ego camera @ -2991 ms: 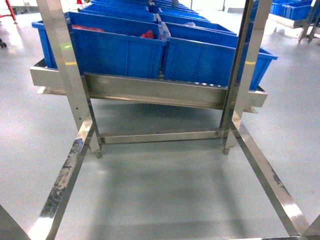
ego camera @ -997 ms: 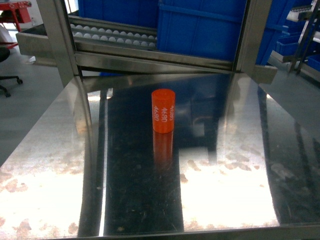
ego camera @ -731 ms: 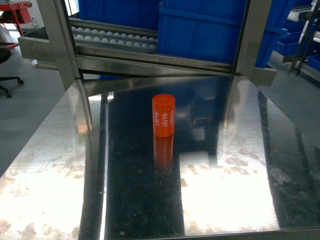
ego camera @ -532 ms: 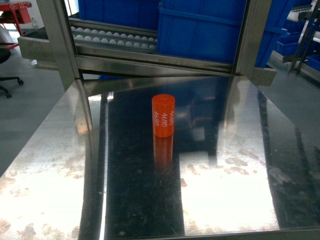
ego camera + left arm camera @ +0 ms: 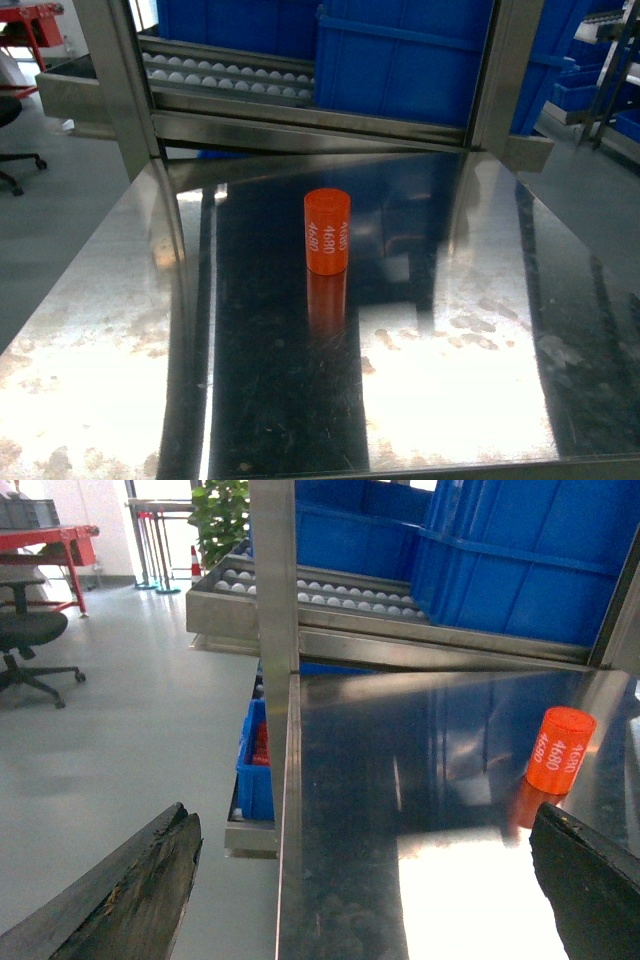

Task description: Pick capacitor and pack into box

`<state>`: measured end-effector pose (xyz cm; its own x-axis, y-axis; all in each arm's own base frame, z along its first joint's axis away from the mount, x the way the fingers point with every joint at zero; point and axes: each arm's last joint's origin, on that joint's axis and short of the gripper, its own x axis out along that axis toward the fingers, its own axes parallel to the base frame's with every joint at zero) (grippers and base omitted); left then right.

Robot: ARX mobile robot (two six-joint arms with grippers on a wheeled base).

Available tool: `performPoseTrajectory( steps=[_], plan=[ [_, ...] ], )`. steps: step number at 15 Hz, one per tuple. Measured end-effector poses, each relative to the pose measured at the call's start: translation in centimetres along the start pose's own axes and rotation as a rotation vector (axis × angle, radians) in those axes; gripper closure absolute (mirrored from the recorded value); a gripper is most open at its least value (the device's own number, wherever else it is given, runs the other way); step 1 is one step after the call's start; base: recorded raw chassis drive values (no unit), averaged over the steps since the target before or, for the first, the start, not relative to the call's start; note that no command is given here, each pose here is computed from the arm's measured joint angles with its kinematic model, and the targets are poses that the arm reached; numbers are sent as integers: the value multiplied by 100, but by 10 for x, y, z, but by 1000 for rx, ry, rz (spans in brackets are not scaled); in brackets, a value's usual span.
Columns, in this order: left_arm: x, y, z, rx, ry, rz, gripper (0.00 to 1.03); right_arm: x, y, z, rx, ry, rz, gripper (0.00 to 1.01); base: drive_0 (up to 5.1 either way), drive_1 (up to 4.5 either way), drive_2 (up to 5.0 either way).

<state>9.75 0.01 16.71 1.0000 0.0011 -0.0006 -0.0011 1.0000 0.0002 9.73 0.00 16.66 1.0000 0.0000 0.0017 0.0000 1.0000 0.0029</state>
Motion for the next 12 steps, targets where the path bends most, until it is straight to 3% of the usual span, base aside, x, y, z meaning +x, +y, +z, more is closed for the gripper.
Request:
performPoseTrajectory(
  steps=[9,10,11,12],
  plan=[
    [0,0,0,-2,5,9,5,0,0,0,0,0,0,3,0,0,0],
    [5,-5,4,-25,-23,60,5,0,0,0,0,0,-1,3,0,0,0],
    [18,-13,6,-39,-21,54,5,0,0,0,0,-1,0,3,0,0,0],
    [37,-22,10,-44,-19,18,5,0,0,0,0,0,0,3,0,0,0]
  ],
)
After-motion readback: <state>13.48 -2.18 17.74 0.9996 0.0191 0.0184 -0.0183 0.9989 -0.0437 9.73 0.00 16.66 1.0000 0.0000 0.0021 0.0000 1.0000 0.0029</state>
